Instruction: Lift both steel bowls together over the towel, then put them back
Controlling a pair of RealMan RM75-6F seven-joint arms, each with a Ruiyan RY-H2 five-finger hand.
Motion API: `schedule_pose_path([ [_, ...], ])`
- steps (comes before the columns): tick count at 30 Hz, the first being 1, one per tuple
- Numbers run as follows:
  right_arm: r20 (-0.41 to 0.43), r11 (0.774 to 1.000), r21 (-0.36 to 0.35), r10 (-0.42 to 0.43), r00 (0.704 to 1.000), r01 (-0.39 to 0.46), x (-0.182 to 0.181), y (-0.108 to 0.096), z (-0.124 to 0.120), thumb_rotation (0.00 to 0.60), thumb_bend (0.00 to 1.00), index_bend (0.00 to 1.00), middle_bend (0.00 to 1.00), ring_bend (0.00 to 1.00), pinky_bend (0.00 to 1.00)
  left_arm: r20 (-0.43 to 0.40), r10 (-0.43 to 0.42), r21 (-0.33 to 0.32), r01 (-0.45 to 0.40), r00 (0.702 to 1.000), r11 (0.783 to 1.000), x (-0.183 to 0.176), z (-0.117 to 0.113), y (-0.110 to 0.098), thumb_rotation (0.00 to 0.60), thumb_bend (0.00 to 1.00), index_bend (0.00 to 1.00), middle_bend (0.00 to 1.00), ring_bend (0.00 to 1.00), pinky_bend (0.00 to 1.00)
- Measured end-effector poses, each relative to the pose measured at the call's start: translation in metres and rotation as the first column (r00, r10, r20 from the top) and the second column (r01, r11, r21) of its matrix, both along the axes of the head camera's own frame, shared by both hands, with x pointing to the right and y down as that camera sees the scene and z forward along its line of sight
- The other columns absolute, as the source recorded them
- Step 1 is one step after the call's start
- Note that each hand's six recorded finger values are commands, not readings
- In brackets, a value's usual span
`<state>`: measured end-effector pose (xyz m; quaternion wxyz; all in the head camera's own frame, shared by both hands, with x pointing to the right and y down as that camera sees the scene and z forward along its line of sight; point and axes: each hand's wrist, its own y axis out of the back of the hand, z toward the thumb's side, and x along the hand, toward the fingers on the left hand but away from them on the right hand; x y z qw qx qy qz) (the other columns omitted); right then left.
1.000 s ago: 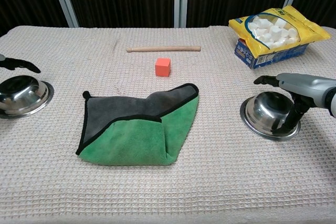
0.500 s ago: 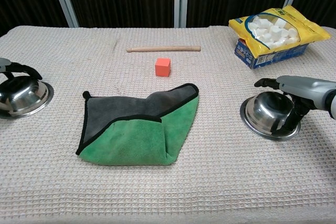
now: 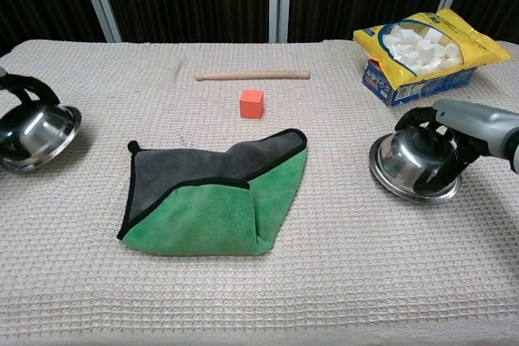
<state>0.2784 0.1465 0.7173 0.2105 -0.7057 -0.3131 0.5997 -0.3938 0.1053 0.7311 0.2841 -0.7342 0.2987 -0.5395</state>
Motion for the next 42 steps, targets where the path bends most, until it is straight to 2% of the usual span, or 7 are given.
schedule_pose_path([
  [5, 0.160, 0.982, 0.146, 0.099, 0.982, -0.122, 0.005, -0.018, -0.030, 0.600, 0.15, 0.39, 0.39, 0.36, 0.54, -0.217, -0.124, 0.180, 0.165, 0.968, 0.970, 0.007, -0.050, -0.018, 0.600, 0.05, 0.43, 0.43, 0.39, 0.61],
  [10, 0.463, 0.917, 0.231, 0.190, 0.866, -0.325, -0.002, -0.033, -0.057, 0.600, 0.16, 0.39, 0.38, 0.36, 0.54, -0.594, -0.267, 0.144, 0.427, 0.759, 0.893, 0.026, -0.097, -0.015, 0.600, 0.05, 0.43, 0.43, 0.39, 0.61],
  [15, 0.770, 0.852, 0.134, 0.232, 0.594, -0.506, -0.027, -0.037, -0.070, 0.600, 0.16, 0.39, 0.38, 0.36, 0.54, -0.822, -0.381, -0.120, 0.525, 0.424, 0.843, 0.058, -0.120, -0.001, 0.600, 0.05, 0.43, 0.43, 0.39, 0.61],
  [18, 0.884, 0.834, 0.000, 0.258, 0.389, -0.551, -0.048, -0.038, -0.072, 0.600, 0.17, 0.39, 0.38, 0.36, 0.54, -0.855, -0.403, -0.208, 0.495, 0.328, 0.844, 0.078, -0.126, 0.005, 0.600, 0.05, 0.43, 0.43, 0.39, 0.61],
  [22, 0.942, 0.833, -0.193, 0.305, 0.138, -0.519, -0.084, -0.040, -0.071, 0.600, 0.19, 0.39, 0.38, 0.36, 0.54, -0.861, -0.379, -0.211, 0.441, 0.339, 0.872, 0.098, -0.127, 0.009, 0.600, 0.05, 0.43, 0.43, 0.39, 0.61],
  [27, 0.931, 0.860, -0.347, 0.364, -0.028, -0.374, -0.145, -0.044, -0.069, 0.600, 0.20, 0.39, 0.38, 0.36, 0.54, -0.853, -0.325, -0.165, 0.378, 0.410, 0.911, 0.118, -0.127, 0.011, 0.600, 0.05, 0.43, 0.43, 0.39, 0.61],
  [42, 0.902, 0.875, -0.433, 0.422, -0.094, -0.218, -0.227, -0.052, -0.072, 0.600, 0.20, 0.39, 0.38, 0.36, 0.54, -0.835, -0.175, -0.004, 0.311, 0.521, 0.950, 0.161, -0.141, -0.002, 0.600, 0.05, 0.43, 0.43, 0.39, 0.60],
])
